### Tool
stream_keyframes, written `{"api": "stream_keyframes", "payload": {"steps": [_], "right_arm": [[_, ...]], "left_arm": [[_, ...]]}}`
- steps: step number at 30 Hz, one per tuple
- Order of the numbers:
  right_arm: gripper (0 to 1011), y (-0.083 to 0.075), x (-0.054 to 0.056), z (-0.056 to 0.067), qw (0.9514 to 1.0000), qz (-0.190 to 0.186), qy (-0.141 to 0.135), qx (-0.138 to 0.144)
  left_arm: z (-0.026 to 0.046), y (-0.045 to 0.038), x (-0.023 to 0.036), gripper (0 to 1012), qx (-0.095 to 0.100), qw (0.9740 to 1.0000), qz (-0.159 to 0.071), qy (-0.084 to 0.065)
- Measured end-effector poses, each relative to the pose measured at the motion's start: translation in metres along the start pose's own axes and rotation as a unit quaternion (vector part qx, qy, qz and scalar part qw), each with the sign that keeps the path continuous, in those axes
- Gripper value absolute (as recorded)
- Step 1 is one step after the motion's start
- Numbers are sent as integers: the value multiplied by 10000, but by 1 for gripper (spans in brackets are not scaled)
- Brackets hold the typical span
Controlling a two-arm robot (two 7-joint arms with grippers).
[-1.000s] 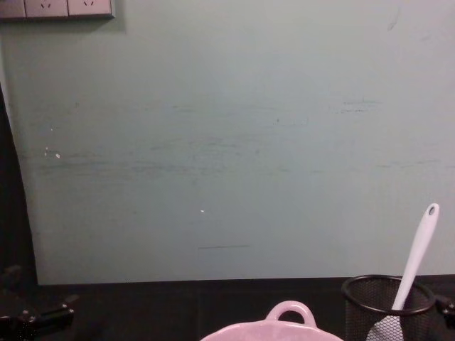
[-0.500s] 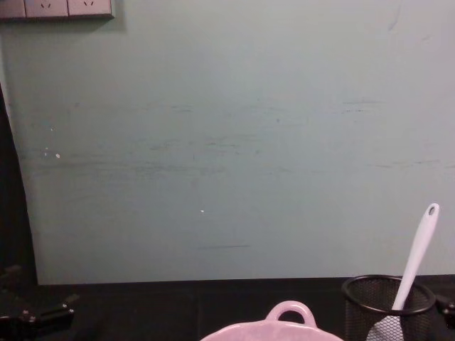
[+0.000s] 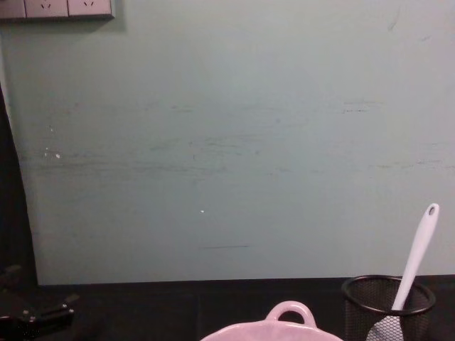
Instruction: Use the one hand to pick up the spoon and stir the clear water in the bowl.
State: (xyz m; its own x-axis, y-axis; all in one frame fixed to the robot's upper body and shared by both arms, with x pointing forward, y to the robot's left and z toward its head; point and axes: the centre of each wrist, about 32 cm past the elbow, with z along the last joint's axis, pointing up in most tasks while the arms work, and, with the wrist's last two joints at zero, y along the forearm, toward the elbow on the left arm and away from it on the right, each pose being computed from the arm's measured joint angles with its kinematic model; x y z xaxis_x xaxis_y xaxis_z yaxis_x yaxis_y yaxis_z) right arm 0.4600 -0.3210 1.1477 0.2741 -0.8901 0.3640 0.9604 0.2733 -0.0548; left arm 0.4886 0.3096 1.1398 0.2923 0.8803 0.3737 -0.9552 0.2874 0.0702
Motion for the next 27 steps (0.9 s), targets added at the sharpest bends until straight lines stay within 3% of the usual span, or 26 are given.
{"api": "stream_keyframes", "payload": {"steps": [4, 9, 13, 16, 17, 19, 20, 21, 22, 23, 24, 26, 27], "right_arm": [[1003, -82, 17, 43, 9998, -44, 161, 57], [1002, -155, 38, 135, 9972, 15, 729, 172], [1003, -160, 31, 198, 9917, 120, 1257, 234], [1003, -119, 17, 239, 9829, 246, 1806, 250], [1003, -119, 17, 239, 9829, 246, 1806, 250], [1003, -50, 13, 246, 9740, 316, 2232, 231], [1003, -50, 13, 246, 9740, 316, 2232, 231], [1003, -7, 17, 243, 9682, 363, 2464, 220], [1003, 11, 21, 236, 9658, 383, 2557, 206], [1003, 57, 29, 222, 9592, 439, 2786, 195], [1003, 57, 29, 222, 9592, 439, 2786, 195], [1002, 148, 58, 182, 9436, 570, 3257, 198], [1003, 148, 58, 182, 9436, 570, 3257, 198]], "left_arm": [[0, 0, 1, 1005, 0, 10000, 0, 0], [0, 0, 0, 1005, 0, 10000, 0, 0], [0, 0, 0, 1005, 0, 10000, 0, 0], [0, 0, 0, 1005, 0, 10000, 1, 0], [0, 0, 0, 1005, 0, 10000, 0, 0], [0, 0, 0, 1005, 0, 10000, 0, 0], [0, 0, 0, 1005, 0, 10000, 0, 0], [0, 0, 0, 1005, 0, 10000, 0, 0], [0, 0, 0, 1005, 0, 10000, 0, 0], [0, 0, 0, 1005, 0, 10000, 0, 0], [0, 0, 0, 1005, 0, 10000, 0, 0], [0, 0, 0, 1005, 0, 10000, 0, 0], [0, 0, 0, 1005, 0, 10000, 0, 0]]}}
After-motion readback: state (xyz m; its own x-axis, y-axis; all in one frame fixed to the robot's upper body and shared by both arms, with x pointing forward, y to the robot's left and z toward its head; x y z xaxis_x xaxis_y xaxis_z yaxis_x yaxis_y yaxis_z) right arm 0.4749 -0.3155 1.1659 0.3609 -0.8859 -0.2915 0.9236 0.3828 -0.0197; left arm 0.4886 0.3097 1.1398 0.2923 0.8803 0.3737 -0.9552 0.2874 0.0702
